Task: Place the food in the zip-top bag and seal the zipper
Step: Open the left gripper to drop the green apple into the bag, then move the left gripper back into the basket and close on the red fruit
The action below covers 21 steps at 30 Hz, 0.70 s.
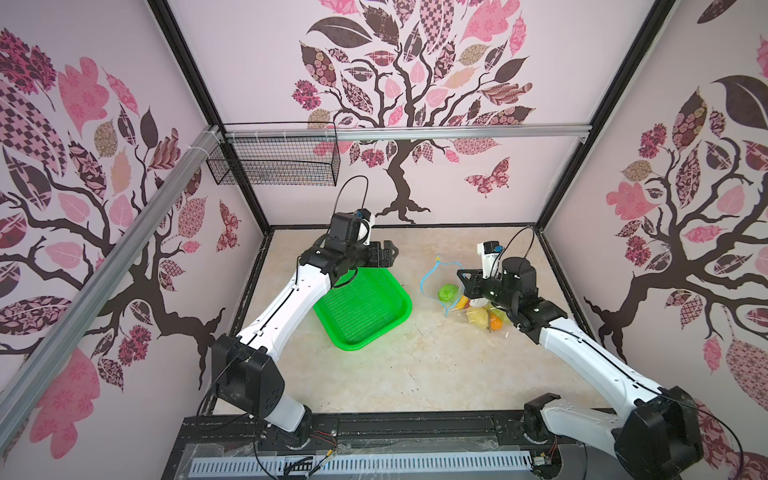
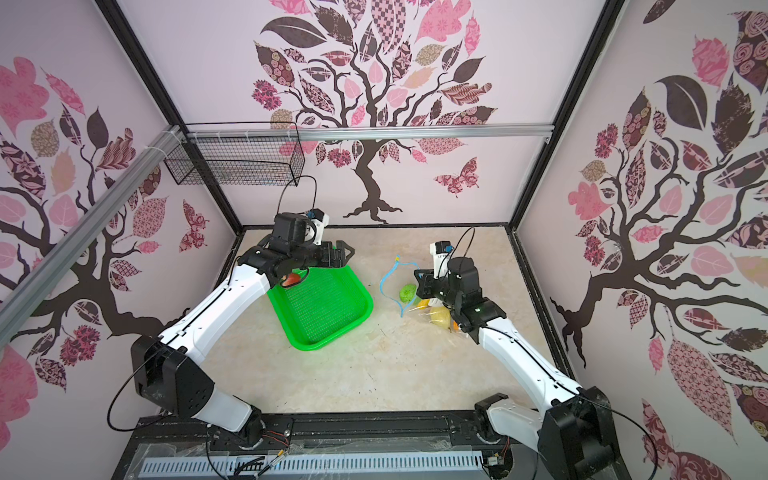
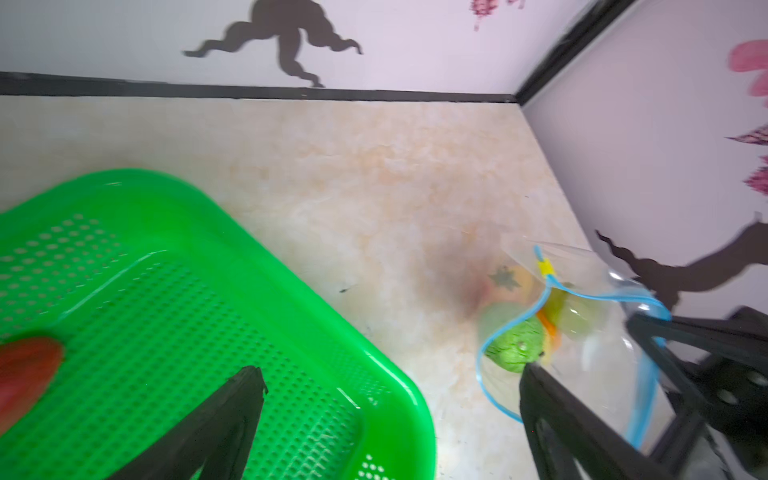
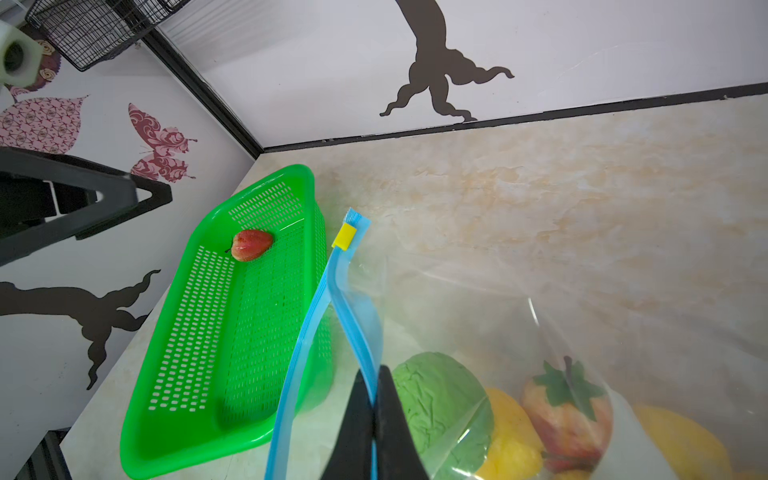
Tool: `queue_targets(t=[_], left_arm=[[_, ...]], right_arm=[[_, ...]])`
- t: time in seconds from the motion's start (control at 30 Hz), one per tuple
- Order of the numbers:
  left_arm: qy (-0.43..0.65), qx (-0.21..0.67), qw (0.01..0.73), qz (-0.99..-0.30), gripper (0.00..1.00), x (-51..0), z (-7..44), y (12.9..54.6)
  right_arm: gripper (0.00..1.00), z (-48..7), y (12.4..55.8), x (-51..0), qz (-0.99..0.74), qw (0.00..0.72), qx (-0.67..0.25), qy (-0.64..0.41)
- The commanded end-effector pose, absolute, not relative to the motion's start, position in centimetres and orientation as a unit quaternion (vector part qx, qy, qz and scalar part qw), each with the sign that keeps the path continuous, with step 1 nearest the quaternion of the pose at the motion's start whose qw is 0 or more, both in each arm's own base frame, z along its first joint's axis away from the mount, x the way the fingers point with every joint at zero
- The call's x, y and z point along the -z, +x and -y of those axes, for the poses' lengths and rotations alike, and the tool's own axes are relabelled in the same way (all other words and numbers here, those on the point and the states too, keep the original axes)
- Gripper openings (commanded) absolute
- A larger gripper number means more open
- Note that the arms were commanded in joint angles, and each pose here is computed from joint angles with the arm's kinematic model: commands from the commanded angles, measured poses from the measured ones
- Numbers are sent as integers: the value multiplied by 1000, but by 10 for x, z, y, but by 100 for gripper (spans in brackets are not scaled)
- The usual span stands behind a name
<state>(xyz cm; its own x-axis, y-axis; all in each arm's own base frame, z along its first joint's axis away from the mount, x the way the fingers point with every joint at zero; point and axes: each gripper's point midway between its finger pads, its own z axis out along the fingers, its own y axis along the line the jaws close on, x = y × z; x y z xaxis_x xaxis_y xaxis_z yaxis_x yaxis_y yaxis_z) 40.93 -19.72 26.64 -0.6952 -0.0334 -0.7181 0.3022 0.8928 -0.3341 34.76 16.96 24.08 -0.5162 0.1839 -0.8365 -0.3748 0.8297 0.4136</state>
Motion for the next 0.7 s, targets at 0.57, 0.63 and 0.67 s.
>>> queue_targets(t=[0.57, 0.63, 0.67], left_arm=[[11, -76, 297, -952, 99, -144, 38, 472], [10, -70, 292, -954, 98, -132, 35, 473], [12, -72, 290, -954, 99, -127, 34, 474]], right_arm=[[0, -167, 350, -259, -811, 508, -285, -58], [0, -168, 350, -257, -812, 506, -285, -59], [0, -168, 351, -256, -813, 504, -285, -58]])
